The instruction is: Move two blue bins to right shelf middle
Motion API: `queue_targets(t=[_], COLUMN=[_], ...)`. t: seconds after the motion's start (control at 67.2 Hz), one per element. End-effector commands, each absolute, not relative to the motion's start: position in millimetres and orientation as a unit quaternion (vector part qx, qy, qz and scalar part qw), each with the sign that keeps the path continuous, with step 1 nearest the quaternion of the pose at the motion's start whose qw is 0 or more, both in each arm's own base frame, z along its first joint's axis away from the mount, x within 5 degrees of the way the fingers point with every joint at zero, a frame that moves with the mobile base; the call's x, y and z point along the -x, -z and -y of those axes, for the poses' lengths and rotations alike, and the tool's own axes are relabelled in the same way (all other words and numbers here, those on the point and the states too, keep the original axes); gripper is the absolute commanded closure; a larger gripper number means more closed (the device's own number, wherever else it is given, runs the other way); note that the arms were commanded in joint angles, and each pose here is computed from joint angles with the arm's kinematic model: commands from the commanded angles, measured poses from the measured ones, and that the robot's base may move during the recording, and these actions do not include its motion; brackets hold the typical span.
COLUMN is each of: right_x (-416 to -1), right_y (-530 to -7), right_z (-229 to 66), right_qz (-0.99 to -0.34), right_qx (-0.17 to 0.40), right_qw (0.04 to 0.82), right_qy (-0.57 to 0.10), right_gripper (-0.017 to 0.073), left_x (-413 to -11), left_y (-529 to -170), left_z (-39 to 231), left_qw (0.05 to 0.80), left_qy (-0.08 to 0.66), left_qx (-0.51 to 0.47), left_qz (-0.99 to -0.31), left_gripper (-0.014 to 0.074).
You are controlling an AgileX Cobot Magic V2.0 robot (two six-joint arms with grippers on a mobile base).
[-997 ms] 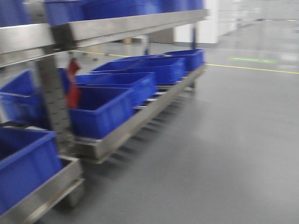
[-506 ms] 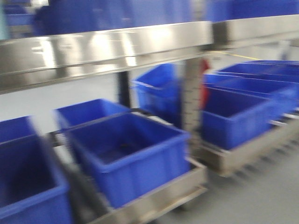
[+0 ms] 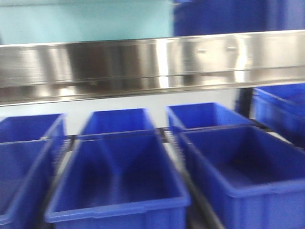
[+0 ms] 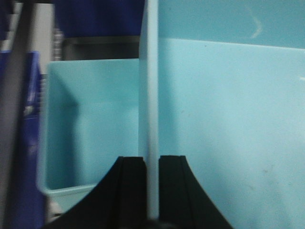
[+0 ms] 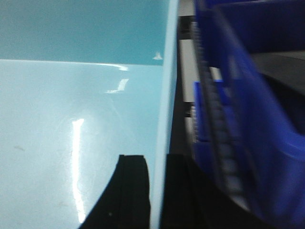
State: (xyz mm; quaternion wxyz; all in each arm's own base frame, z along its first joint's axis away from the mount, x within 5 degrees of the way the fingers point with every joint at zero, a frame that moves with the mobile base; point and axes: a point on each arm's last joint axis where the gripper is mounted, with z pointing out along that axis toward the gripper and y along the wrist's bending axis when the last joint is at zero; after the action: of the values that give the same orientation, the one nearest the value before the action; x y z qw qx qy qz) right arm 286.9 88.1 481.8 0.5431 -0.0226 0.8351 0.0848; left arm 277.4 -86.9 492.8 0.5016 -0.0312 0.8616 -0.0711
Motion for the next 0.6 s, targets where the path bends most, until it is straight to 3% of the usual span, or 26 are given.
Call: queue_targets(t=[0.0, 0.58], right_x=[-281.2, -281.2], right_y=[-495.3, -495.3], right_z=[-83.4, -83.4], right_qz=[-0.814, -0.814], right_qx=[0.028, 0.028], right_qw=[0.575, 0.575], right_qy=[-0.077, -0.077], right_gripper=[0.0726, 0.0726], left_x=[-274.2, -274.2], left_y=[-502.6, -502.6], left_z=[81.3, 81.3], left_qw=[0.528, 0.528], left_qy=[0.062, 0.062], left_qx=[0.034, 0.034], left_qz=[-0.846, -0.846], left_gripper=[0.0704, 0.0704])
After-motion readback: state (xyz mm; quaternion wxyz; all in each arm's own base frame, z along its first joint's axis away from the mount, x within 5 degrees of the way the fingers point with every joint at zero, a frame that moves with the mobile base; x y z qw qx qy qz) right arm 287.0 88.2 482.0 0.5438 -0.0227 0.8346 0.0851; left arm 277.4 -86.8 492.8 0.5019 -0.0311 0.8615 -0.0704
